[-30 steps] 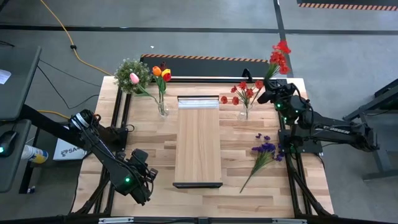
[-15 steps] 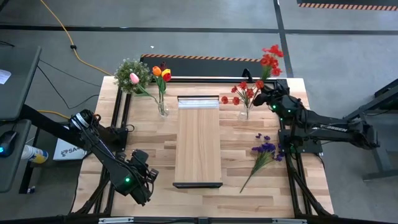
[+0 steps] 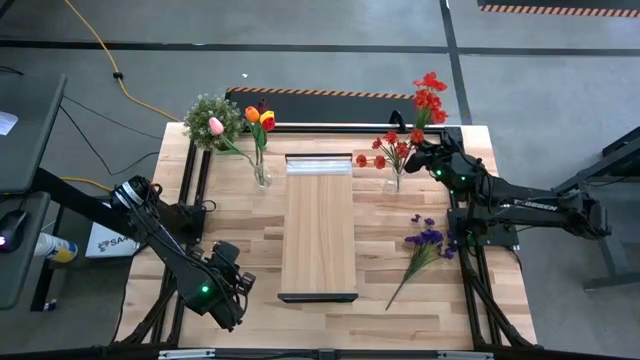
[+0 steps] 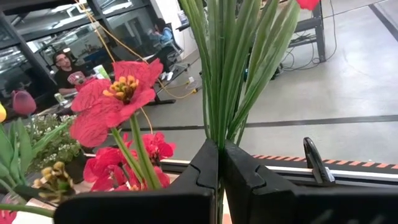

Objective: Pick and place flowers into a vace then onto a shelf
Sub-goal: Put the orange flowers into the right transparent vase

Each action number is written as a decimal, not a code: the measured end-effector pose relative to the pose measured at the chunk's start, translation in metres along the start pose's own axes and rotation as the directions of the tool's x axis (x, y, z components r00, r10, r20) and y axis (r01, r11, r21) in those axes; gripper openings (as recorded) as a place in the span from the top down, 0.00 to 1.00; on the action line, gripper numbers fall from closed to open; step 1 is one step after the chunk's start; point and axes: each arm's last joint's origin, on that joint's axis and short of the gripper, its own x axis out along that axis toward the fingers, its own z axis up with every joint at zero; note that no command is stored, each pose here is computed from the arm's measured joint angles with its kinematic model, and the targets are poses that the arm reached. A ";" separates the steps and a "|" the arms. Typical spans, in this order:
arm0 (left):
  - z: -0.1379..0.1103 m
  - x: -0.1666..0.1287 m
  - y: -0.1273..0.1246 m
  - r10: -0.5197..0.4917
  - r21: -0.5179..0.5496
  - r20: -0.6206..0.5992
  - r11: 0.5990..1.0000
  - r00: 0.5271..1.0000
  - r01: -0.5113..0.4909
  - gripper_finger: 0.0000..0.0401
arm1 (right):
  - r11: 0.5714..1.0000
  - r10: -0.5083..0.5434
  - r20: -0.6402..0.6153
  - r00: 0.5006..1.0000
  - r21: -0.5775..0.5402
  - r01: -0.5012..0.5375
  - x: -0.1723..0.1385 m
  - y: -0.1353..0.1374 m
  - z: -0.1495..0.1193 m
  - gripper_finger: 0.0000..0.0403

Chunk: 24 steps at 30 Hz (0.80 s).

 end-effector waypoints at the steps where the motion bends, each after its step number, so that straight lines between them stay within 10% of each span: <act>1: 0.000 0.000 0.000 0.000 0.000 0.000 1.000 1.000 0.000 0.79 | 1.000 0.004 -0.002 1.000 0.000 -0.004 0.000 0.000 0.000 0.99; 24: 0.000 0.000 0.000 -0.002 -0.001 0.000 1.000 1.000 0.002 0.79 | 0.995 0.090 -0.109 0.990 -0.036 -0.095 0.000 0.000 -0.007 0.97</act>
